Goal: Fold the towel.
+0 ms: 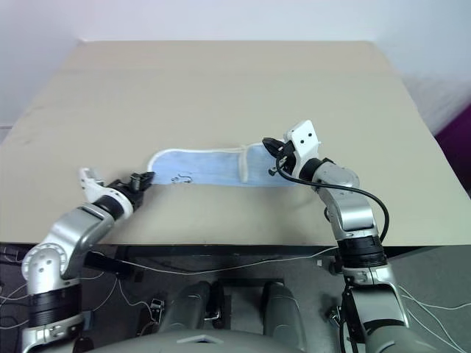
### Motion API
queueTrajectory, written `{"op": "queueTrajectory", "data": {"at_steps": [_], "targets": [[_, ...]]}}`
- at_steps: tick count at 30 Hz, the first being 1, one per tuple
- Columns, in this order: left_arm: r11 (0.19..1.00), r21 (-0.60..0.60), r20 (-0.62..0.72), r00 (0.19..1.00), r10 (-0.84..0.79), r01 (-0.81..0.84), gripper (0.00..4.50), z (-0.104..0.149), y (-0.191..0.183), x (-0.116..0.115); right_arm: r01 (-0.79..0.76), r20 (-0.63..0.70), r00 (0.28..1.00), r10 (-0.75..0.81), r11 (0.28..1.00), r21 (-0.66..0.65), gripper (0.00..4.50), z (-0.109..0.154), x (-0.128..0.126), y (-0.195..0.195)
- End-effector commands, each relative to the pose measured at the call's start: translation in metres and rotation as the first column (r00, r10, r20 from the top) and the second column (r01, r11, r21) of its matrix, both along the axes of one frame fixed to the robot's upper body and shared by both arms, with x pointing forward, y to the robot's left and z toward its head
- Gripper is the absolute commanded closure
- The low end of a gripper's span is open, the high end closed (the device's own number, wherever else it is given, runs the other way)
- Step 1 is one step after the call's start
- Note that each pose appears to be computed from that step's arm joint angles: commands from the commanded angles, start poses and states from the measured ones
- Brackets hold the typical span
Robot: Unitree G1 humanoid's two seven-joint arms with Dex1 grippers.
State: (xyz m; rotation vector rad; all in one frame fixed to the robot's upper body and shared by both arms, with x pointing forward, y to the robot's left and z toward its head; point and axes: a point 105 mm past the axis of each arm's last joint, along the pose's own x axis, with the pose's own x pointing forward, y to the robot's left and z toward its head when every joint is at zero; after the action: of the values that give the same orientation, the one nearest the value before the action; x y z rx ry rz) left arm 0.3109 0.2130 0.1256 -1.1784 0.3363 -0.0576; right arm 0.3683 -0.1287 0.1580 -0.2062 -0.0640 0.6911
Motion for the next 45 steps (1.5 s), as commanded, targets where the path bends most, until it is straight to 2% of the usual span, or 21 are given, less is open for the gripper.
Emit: {"op": "queueTrajectory", "data": {"at_steps": [1, 8, 11, 15, 20, 25, 31, 35, 38, 41, 45], "targets": [[0.999, 0.017, 0.103, 0.994, 0.046, -0.049, 4.46, 0.028, 0.019, 0.0, -0.017, 0.053, 0.998, 0.016, 1.0, 0.019, 4.5, 0.015, -0.001, 0.004], [0.987, 0.124, 0.214, 0.974, 0.073, -0.102, 4.46, 0.059, 0.053, 0.0, -0.017, 0.055, 0.998, 0.016, 1.0, 0.018, 4.5, 0.016, 0.001, 0.003], [0.969, 0.24, 0.301, 0.954, -0.011, -0.064, 4.46, 0.083, 0.051, 0.002, -0.015, 0.056, 0.998, 0.014, 1.0, 0.018, 4.5, 0.016, 0.002, 0.003], [0.932, 0.359, 0.374, 0.908, -0.19, 0.047, 4.46, 0.106, 0.023, 0.005, -0.013, 0.058, 0.998, 0.012, 1.0, 0.018, 4.5, 0.016, 0.004, 0.003], [0.845, 0.482, 0.413, 0.79, -0.454, 0.233, 4.46, 0.121, -0.039, 0.009, -0.013, 0.06, 0.998, 0.011, 1.0, 0.022, 4.5, 0.016, 0.005, 0.004], [0.705, 0.595, 0.359, 0.657, -0.663, 0.386, 4.46, 0.111, -0.103, 0.011, -0.001, 0.063, 0.998, -0.001, 1.0, 0.031, 4.5, 0.015, 0.004, 0.003], [0.58, 0.656, 0.305, 0.533, -0.789, 0.483, 4.46, 0.098, -0.159, 0.016, 0.022, 0.067, 0.997, -0.025, 0.999, 0.038, 4.5, 0.015, 0.001, -0.001], [0.466, 0.718, 0.169, 0.52, -0.837, 0.517, 4.46, 0.067, -0.174, 0.022, 0.047, 0.074, 0.996, -0.05, 0.998, 0.042, 4.5, 0.017, 0.0, -0.006], [0.451, 0.713, 0.149, 0.512, -0.846, 0.537, 4.46, 0.059, -0.176, 0.024, 0.059, 0.075, 0.995, -0.062, 0.997, 0.042, 4.5, 0.016, -0.002, -0.009], [0.455, 0.698, 0.149, 0.51, -0.847, 0.553, 3.79, 0.056, -0.175, 0.025, 0.069, 0.077, 0.994, -0.072, 0.997, 0.043, 4.5, 0.017, -0.002, -0.011], [0.489, 0.661, 0.185, 0.508, -0.841, 0.57, 2.5, 0.059, -0.176, 0.024, 0.072, 0.08, 0.994, -0.076, 0.996, 0.044, 4.5, 0.018, -0.002, -0.011]]}}
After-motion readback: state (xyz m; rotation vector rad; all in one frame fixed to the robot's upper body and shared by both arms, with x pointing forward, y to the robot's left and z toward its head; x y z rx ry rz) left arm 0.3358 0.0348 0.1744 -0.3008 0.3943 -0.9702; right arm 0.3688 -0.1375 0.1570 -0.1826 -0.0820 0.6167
